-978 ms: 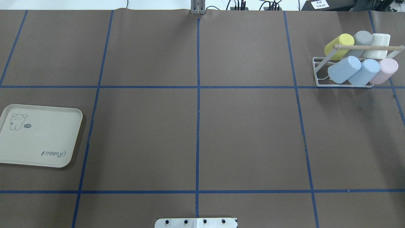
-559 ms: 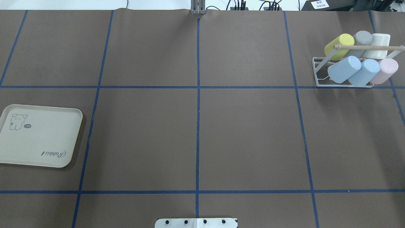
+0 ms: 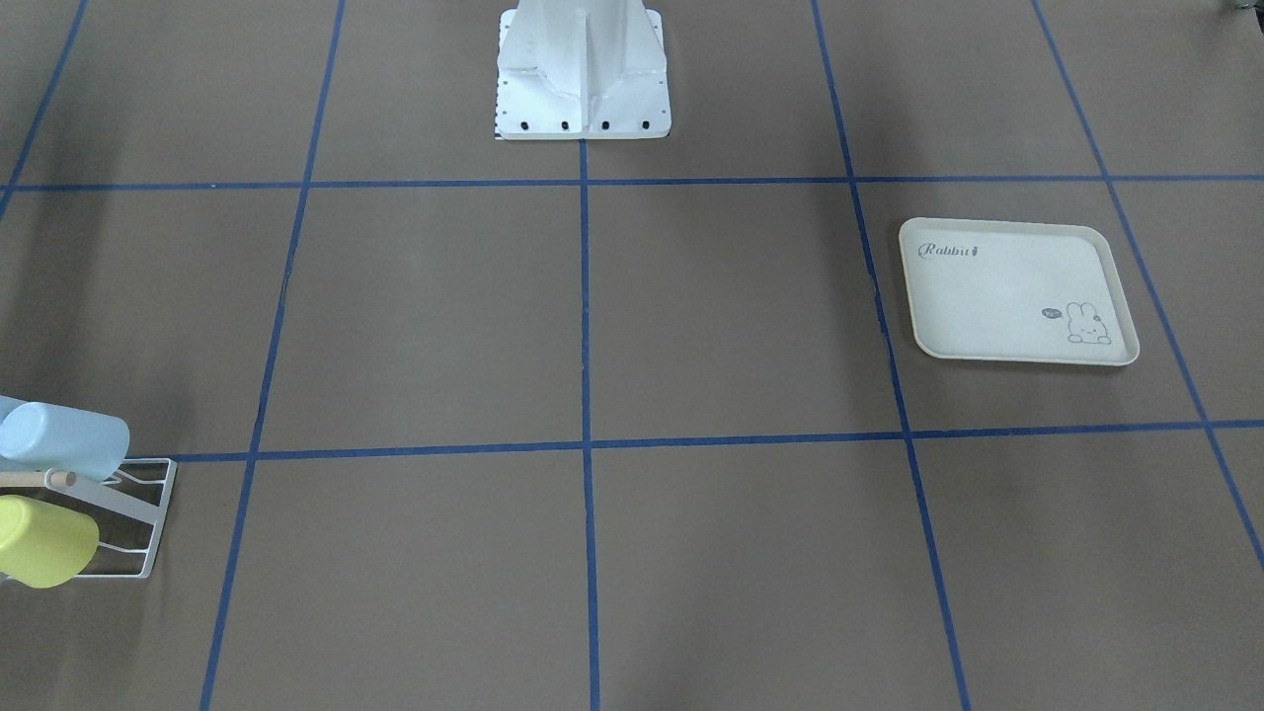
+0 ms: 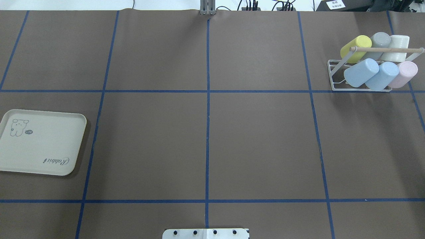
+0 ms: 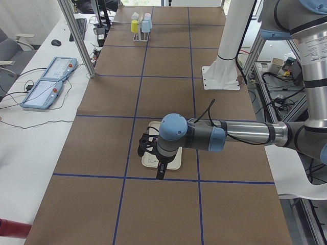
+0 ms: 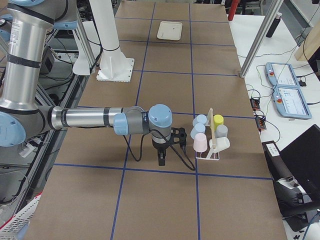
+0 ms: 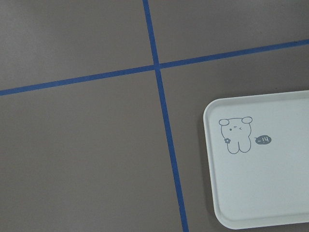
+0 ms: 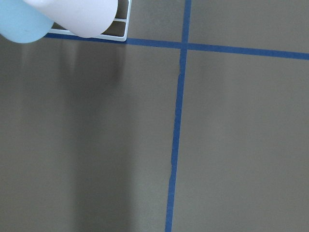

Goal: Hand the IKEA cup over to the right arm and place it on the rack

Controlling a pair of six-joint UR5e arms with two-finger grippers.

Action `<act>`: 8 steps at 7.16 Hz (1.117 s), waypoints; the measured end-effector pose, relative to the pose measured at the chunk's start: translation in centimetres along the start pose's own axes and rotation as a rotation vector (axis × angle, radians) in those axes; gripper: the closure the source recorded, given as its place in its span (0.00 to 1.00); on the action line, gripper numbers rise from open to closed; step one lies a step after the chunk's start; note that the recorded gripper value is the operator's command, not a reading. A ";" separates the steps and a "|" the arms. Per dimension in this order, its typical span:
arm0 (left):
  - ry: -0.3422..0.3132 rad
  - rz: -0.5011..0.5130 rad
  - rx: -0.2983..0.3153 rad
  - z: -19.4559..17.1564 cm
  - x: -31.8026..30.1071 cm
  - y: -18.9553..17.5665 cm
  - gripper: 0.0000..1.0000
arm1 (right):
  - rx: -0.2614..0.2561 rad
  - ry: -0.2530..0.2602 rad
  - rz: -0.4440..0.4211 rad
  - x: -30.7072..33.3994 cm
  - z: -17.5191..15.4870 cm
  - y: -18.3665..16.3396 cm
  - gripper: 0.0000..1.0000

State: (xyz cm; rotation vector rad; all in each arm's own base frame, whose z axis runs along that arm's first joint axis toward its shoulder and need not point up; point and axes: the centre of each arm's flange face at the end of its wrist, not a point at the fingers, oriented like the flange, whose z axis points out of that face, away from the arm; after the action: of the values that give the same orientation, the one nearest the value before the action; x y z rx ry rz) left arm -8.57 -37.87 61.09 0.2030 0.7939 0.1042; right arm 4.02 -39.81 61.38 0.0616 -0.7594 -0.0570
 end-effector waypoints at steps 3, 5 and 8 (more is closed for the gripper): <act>0.001 -0.003 -0.001 0.0 -0.1 0.1 0.00 | 0.004 -0.032 -0.004 -0.6 -0.2 -0.3 0.00; 0.001 -0.001 0.002 -0.1 0.0 0.0 0.00 | 0.005 -0.039 -0.001 -0.7 -0.3 -0.4 0.00; 0.000 -0.001 0.004 -0.2 0.0 0.0 0.00 | 0.008 -0.061 0.001 -1.1 -0.5 -0.7 0.00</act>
State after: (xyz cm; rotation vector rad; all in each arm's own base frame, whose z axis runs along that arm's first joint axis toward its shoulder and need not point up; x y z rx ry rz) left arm -8.67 -37.82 60.97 0.2063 0.7947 0.1023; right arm 3.51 -40.36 60.19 0.0678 -0.8204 -0.0549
